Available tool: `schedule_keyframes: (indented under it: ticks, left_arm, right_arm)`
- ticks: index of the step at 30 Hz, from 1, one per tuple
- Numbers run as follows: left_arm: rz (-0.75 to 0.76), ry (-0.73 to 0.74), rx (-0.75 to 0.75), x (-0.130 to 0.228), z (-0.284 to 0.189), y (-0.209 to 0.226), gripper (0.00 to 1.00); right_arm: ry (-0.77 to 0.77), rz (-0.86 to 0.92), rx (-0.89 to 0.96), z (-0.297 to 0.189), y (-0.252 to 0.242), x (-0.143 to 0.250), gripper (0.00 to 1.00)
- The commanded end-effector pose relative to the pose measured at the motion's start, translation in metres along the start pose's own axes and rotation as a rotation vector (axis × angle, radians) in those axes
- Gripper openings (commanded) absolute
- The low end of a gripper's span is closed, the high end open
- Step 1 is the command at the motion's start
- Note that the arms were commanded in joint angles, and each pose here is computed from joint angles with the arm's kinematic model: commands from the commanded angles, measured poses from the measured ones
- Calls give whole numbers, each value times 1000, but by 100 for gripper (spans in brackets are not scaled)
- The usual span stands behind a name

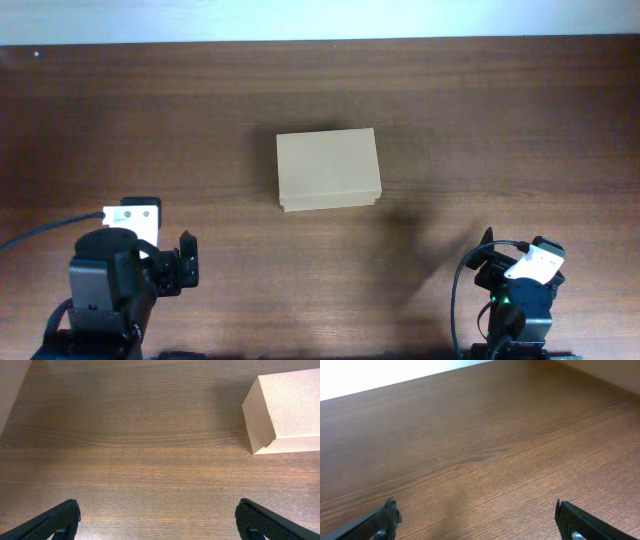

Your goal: Pack container

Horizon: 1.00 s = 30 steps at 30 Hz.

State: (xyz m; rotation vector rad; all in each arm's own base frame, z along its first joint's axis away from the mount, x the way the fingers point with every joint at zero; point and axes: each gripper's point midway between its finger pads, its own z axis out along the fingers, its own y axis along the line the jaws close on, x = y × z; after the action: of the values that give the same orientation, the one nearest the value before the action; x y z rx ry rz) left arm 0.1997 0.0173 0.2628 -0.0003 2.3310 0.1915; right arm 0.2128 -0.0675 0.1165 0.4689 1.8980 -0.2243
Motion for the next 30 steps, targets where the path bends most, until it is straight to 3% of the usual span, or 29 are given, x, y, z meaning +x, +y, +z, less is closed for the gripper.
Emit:
schedule_keyframes:
  ticks: [1, 23, 26, 30]
  left_arm:
    - [-3, -1, -13, 0, 0, 3, 99]
    - [-8, -22, -15, 9, -3, 4, 99]
    - [-36, -148, -63, 2, 1, 11, 99]
    - [-119, -511, -63, -39, 0, 11, 99]
  right_arm:
    - [-11, 14, 21, 1, -4, 0, 99]
    - [-11, 14, 21, 1, -4, 0, 99]
    - [-11, 14, 21, 1, -4, 0, 99]
    - [-11, 14, 21, 1, -4, 0, 99]
